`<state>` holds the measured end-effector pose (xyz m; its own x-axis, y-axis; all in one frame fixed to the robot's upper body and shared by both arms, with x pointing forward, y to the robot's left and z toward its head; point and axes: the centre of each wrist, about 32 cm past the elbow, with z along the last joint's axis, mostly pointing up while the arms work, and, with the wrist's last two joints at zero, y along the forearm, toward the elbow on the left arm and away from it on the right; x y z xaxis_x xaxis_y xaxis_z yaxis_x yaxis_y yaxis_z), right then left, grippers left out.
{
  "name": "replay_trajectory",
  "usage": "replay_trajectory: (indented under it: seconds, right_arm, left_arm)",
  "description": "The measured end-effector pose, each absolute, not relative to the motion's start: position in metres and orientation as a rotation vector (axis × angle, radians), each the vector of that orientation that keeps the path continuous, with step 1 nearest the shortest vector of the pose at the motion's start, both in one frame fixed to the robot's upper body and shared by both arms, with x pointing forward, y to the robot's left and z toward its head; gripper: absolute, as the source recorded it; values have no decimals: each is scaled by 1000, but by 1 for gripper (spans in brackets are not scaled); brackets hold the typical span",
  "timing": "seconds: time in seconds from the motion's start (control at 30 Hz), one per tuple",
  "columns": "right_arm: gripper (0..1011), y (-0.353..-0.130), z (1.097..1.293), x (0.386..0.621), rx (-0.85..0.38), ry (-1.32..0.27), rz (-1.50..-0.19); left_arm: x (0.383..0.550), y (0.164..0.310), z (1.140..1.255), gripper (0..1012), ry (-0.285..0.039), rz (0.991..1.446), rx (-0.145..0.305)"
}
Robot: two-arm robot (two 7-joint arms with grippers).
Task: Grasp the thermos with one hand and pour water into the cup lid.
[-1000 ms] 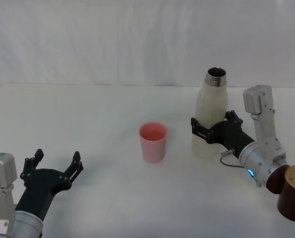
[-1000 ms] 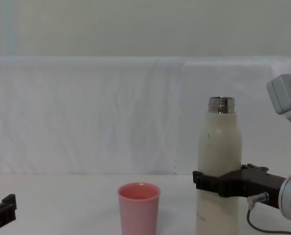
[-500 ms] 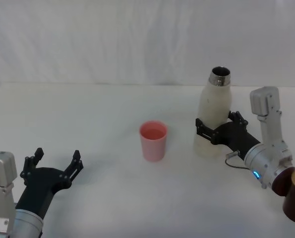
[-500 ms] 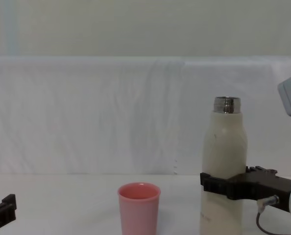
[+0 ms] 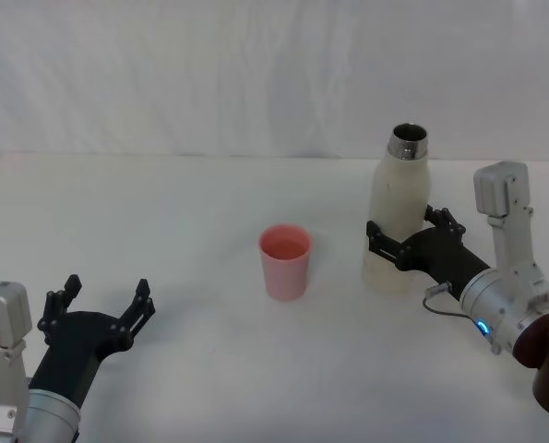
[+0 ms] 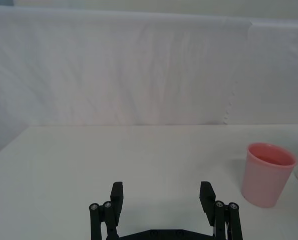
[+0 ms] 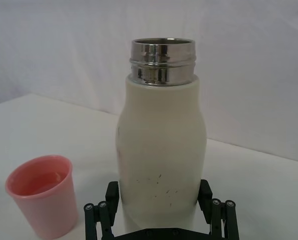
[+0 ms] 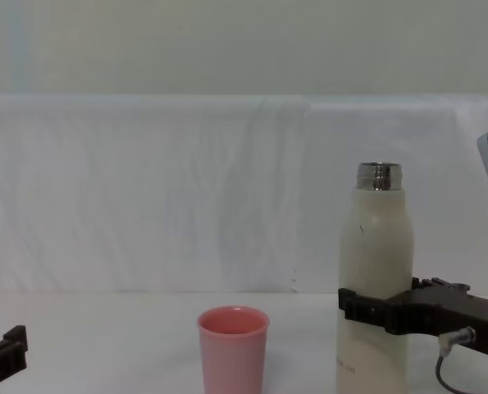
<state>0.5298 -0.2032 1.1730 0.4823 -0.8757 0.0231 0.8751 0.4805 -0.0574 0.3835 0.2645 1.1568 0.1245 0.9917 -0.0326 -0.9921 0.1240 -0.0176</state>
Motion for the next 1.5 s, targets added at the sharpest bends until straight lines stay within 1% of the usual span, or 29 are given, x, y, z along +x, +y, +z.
replay_trajectory:
  seconds: [0.27, 0.87, 1.23, 1.5]
  right_arm:
    - [1001, -205, 1172, 524, -69, 8, -1065]
    - [1001, -218, 1170, 507, -63, 1, -1088]
    - [1001, -227, 1171, 486, -40, 10, -1085]
    - [1001, -232, 1168, 464, -26, 13, -1057]
  left_arm:
    - [384, 265, 1157, 1001, 14, 1446, -38]
    - [384, 265, 1157, 1001, 14, 1446, -38]
    - [384, 265, 1157, 1001, 14, 1446, -38]
    - [384, 265, 1157, 1001, 14, 1446, -38]
